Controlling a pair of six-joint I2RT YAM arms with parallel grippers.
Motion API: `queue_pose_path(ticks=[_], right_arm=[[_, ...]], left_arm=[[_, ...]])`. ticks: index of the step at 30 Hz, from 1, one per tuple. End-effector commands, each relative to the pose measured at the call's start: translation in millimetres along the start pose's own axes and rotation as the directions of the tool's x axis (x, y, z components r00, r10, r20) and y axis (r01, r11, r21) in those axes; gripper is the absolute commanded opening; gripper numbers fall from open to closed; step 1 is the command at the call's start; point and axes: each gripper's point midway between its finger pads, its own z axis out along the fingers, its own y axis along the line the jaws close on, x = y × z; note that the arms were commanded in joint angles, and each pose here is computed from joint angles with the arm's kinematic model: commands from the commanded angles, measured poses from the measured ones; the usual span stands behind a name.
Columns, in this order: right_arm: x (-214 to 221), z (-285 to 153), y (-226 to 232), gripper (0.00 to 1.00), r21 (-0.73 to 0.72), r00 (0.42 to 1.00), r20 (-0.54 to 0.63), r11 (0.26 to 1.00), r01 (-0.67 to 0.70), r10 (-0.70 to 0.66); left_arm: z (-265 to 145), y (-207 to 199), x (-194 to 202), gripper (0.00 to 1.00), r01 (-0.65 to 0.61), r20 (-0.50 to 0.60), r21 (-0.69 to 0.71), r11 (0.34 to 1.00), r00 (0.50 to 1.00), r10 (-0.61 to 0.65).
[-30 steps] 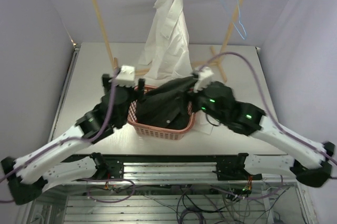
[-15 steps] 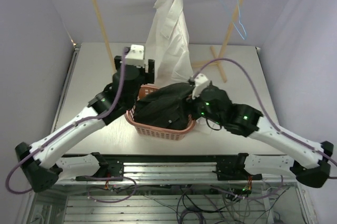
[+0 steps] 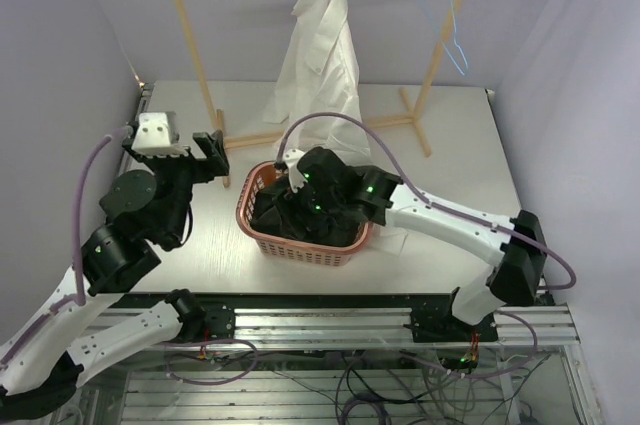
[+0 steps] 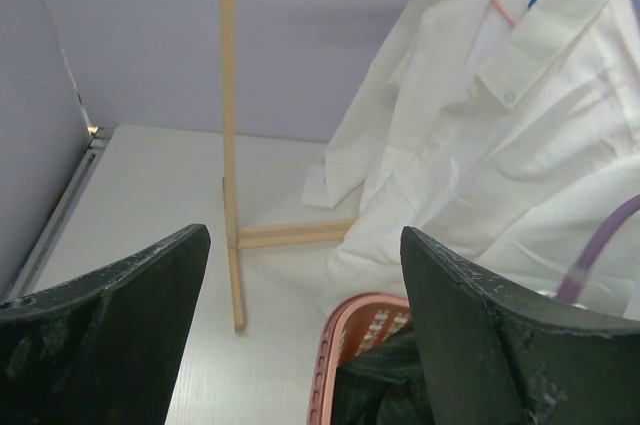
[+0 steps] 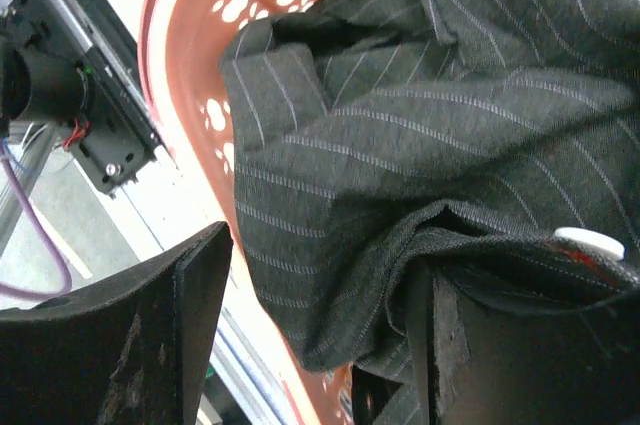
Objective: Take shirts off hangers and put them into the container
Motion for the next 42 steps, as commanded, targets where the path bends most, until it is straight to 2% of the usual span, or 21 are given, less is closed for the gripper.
queue_pose_path(ticks=[1,3,7,13,16,18,21,25,26,29,31,36,39,42], right_arm=[[-24,-52,10,0.66,-0.021,0.99,0.143,1.0,-0.012,0.015],[-29,-78,9,0.67,-0.014,0.976,0.215,1.0,-0.015,0.017],[-34,-124,17,0.79,-0.058,0.942,0.335,0.998,-0.01,0.029],[-16,-138,13,0.87,-0.054,0.946,0.32,0.998,-0.025,0.041],[-10,-139,9,0.88,-0.033,0.954,0.297,0.999,-0.038,0.046],[-12,-151,1,0.88,0.007,0.94,0.335,0.997,-0.072,0.065],[-16,-191,-22,0.87,0.098,0.876,0.465,0.976,-0.196,0.129],[-2,-260,-52,0.81,0.118,0.72,0.663,0.921,-0.371,0.205],[4,-274,-57,0.76,0.105,0.682,0.696,0.909,-0.404,0.223],[22,-302,-68,0.44,0.062,0.588,0.766,0.88,-0.471,0.261],[31,-307,-71,0.34,0.042,0.564,0.777,0.871,-0.49,0.279],[41,-300,-74,0.32,0.067,0.594,0.751,0.862,-0.503,0.288],[39,-296,-74,0.33,0.088,0.612,0.742,0.865,-0.495,0.275],[36,-292,-74,0.34,0.108,0.629,0.732,0.868,-0.484,0.26]], left_arm=[[2,-12,44,0.9,-0.069,-0.105,0.064,0.996,0.992,0.075],[7,-27,56,0.91,-0.067,-0.119,0.123,0.99,0.99,0.082],[21,-57,76,0.94,-0.064,-0.16,0.195,0.979,0.982,0.096],[39,-102,72,0.95,0.006,-0.164,0.292,0.957,0.985,0.044],[40,-121,58,0.96,0.054,-0.15,0.356,0.933,0.989,0.0],[40,-140,57,0.96,0.079,-0.162,0.423,0.903,0.987,-0.01],[37,-168,62,0.96,0.121,-0.204,0.517,0.847,0.979,-0.016],[41,-188,80,0.95,0.142,-0.246,0.563,0.814,0.969,0.001],[43,-191,84,0.93,0.145,-0.251,0.567,0.811,0.968,0.003],[48,-206,93,0.81,0.166,-0.266,0.592,0.789,0.964,-0.004],[53,-218,100,0.73,0.184,-0.28,0.609,0.771,0.96,-0.008],[57,-260,125,0.6,0.253,-0.355,0.689,0.679,0.935,0.011],[46,-274,138,0.42,0.285,-0.395,0.735,0.615,0.917,0.047],[35,-264,155,0.27,0.276,-0.421,0.741,0.613,0.901,0.103]])
